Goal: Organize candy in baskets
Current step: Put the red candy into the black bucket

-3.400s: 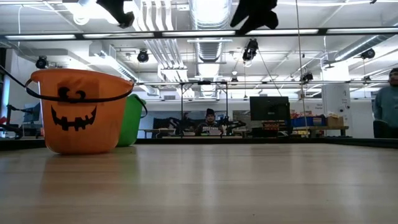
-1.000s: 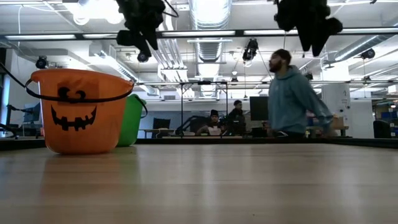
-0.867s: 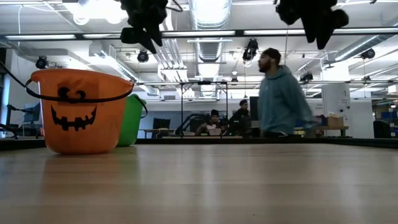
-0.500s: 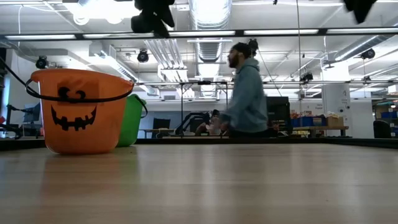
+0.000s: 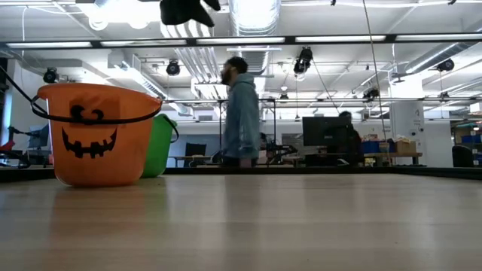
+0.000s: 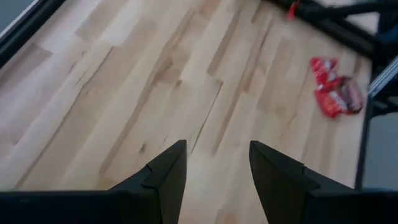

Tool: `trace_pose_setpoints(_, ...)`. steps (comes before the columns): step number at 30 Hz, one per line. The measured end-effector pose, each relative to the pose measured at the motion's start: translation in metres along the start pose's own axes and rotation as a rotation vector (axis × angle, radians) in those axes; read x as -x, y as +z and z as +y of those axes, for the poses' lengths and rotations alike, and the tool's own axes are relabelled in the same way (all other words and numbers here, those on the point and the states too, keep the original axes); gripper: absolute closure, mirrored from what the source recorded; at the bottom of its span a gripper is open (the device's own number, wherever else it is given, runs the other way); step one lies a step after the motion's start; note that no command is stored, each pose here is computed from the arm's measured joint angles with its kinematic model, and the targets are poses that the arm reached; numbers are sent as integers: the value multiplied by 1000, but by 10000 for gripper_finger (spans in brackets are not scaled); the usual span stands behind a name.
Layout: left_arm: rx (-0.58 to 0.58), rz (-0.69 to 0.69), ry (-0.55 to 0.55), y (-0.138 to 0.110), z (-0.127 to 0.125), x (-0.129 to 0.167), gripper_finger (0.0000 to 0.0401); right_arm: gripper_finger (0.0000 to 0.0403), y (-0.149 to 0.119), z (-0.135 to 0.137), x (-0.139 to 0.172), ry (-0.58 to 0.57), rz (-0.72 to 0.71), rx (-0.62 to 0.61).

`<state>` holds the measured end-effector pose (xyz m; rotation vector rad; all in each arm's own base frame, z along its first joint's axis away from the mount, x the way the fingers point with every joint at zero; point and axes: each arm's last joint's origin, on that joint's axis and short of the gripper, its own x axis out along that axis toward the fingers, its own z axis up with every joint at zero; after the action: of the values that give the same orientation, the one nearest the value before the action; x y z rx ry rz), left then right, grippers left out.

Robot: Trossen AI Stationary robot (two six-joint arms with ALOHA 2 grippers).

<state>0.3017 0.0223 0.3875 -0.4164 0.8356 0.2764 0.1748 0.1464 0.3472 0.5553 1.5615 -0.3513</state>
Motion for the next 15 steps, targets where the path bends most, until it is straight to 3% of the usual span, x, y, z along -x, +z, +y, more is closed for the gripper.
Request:
trace_pose_setpoints(5,60,-94,-21,6,-9,1,244,202,-13,11,-13,-51,34,412)
trace_pose_setpoints(10,131,-208,-37,11,-21,3,244,202,-26,15,-28,-88,97,742)
trace_pose_setpoints(13,168,-278,-52,13,-31,5,244,202,-39,9,-28,-86,102,849)
trace_pose_setpoints(15,191,-322,-61,13,-38,7,244,202,-46,2,-27,-81,101,829)
